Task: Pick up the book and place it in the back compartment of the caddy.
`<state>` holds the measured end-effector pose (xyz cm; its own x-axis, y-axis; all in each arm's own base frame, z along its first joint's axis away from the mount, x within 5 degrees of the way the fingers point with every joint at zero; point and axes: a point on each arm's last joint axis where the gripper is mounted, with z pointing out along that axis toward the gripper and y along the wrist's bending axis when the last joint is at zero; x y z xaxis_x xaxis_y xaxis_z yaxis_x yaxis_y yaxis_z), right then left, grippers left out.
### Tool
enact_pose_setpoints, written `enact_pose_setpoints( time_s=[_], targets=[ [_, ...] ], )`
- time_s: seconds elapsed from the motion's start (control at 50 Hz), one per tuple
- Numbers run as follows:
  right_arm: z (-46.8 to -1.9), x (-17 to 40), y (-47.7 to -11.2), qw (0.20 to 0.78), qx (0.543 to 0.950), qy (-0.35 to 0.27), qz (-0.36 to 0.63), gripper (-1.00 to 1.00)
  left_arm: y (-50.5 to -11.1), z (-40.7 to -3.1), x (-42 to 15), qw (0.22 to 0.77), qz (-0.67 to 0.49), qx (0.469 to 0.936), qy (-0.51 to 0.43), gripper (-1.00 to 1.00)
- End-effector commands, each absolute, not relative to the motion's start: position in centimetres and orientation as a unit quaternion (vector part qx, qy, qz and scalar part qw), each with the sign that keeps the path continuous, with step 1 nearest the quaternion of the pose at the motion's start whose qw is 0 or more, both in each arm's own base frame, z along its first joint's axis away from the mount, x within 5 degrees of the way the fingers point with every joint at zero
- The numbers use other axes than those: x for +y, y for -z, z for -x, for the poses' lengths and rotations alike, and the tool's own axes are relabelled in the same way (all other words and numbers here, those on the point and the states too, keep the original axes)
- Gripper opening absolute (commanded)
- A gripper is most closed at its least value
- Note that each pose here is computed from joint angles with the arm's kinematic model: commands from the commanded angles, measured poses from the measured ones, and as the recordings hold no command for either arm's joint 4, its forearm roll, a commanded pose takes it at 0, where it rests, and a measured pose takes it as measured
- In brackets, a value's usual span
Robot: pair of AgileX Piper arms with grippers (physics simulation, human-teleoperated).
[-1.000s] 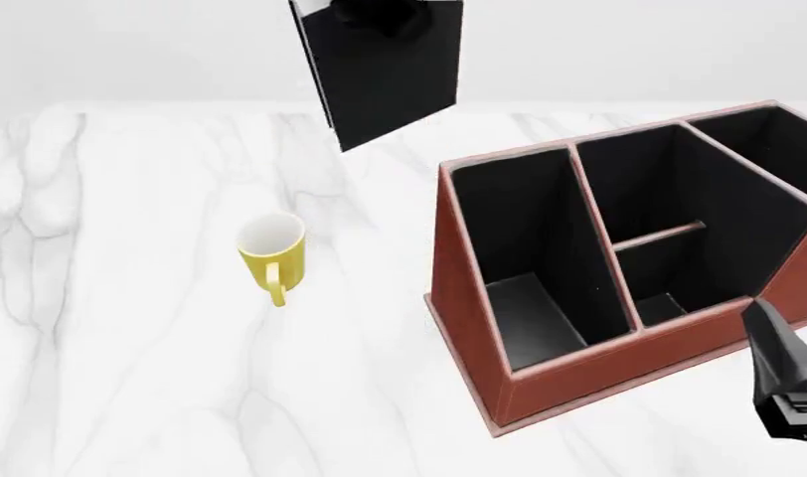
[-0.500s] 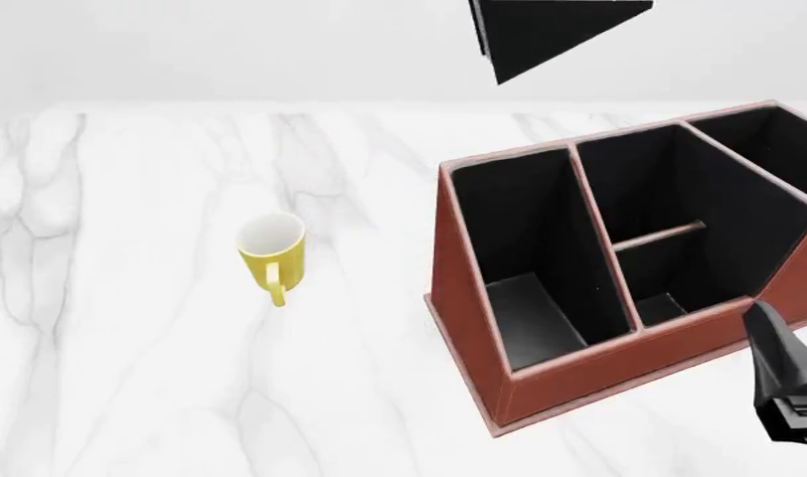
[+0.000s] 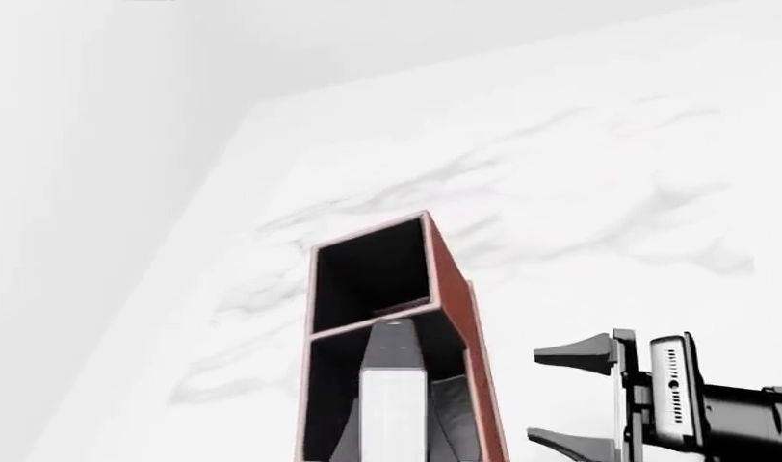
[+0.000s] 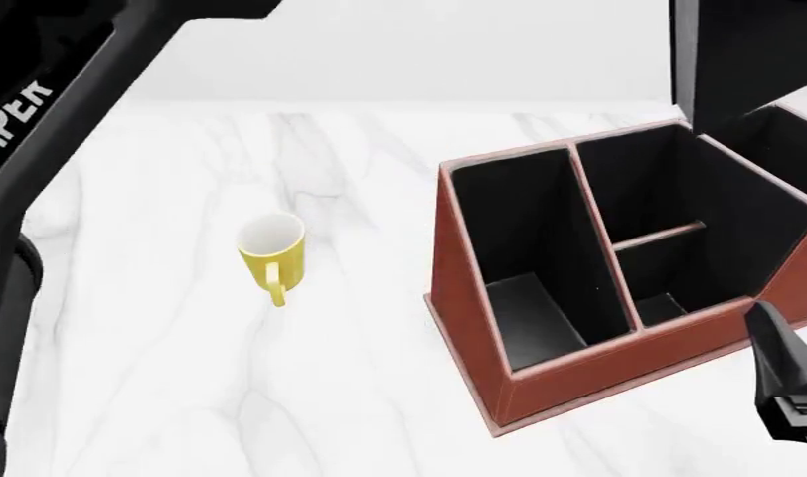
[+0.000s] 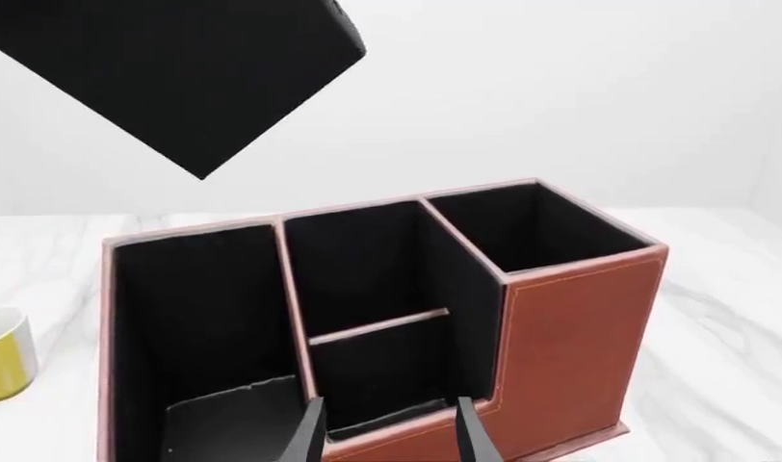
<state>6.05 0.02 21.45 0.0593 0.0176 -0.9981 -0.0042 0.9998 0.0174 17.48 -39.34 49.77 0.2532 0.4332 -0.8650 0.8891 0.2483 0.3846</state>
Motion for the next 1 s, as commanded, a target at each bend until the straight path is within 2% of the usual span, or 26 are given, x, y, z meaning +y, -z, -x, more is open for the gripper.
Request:
enact_pose_setpoints(
  time_s=[0.02, 0.54, 0.58, 0.6, 1.0],
  targets=[
    [-6.0, 0.0, -21.4, 0.727, 0.687, -0.008, -0.007, 1.0, -48.0, -17.0, -40.2, 0.549, -0.577, 0.565, 0.216, -1.0],
    [-6.0, 0.0, -21.4, 0.728, 0.686, -0.007, -0.005, 1.0, -45.3, -16.9, -41.1, 0.504, -0.579, 0.602, 0.222, -1.0],
    [-6.0, 0.0, -21.4, 0.728, 0.685, -0.007, -0.005, 1.0, -39.7, -19.4, -45.9, 0.499, -0.569, 0.614, 0.224, -1.0],
    [-6.0, 0.0, -21.4, 0.728, 0.685, -0.006, -0.005, 1.0, -38.6, -19.9, -46.7, 0.499, -0.57, 0.614, 0.223, -1.0],
    [-5.9, 0.0, -21.4, 0.728, 0.685, -0.006, -0.005, 1.0, -32.8, -21.7, -48.3, 0.485, -0.567, 0.63, 0.214, -1.0]
  ],
)
